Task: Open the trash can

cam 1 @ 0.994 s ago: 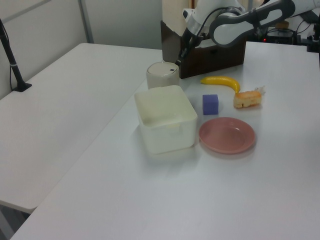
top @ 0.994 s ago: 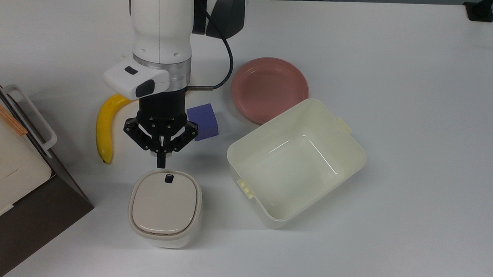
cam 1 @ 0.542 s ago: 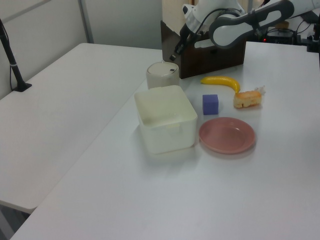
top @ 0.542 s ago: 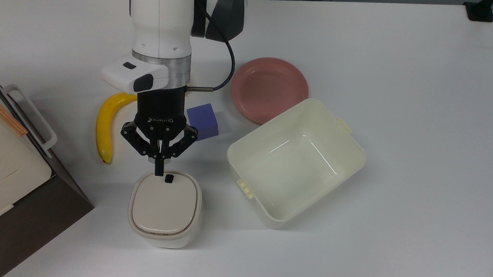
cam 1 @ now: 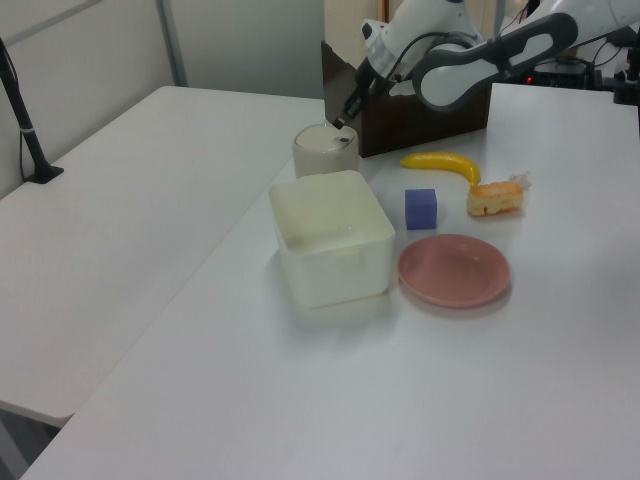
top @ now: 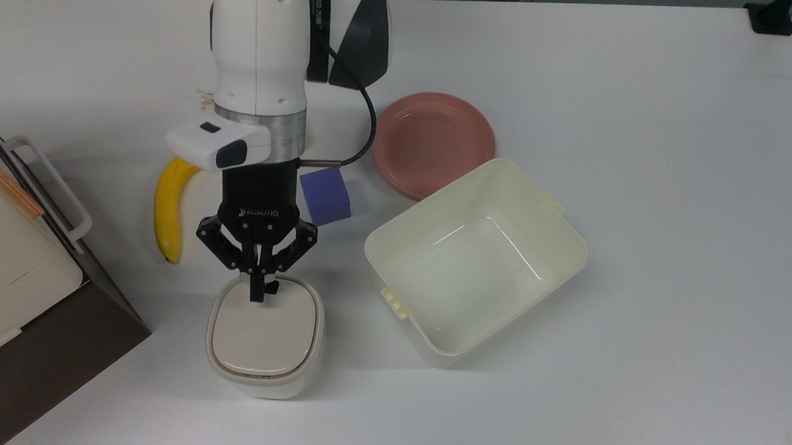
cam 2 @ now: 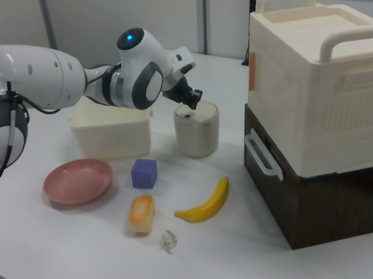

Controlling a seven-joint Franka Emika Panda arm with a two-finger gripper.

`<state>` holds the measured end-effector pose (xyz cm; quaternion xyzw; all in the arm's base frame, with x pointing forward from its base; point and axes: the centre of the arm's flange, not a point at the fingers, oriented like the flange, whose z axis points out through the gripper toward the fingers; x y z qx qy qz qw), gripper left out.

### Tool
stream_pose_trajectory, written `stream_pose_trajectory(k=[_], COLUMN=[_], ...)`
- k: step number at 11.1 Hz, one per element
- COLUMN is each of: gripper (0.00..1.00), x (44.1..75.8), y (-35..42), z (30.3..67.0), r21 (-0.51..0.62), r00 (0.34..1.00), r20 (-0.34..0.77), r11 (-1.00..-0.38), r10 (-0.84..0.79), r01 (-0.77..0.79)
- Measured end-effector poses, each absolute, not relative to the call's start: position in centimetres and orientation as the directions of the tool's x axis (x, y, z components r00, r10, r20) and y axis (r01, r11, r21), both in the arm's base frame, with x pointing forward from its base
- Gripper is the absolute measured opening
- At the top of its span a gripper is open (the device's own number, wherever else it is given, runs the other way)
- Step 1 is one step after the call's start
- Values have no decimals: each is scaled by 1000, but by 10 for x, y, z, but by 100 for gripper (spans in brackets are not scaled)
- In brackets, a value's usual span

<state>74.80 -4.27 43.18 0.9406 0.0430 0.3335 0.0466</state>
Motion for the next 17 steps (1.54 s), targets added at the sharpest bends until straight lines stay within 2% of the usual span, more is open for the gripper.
stream_pose_trajectory(k=[10, 17], gripper=[1, 1], x=[753, 736], y=[-37, -30], z=[422, 427], r21=[129, 134], r00=[775, 787], r20=[618, 600], r11=[-989, -988], r10=[133, 144], r01=[67, 79])
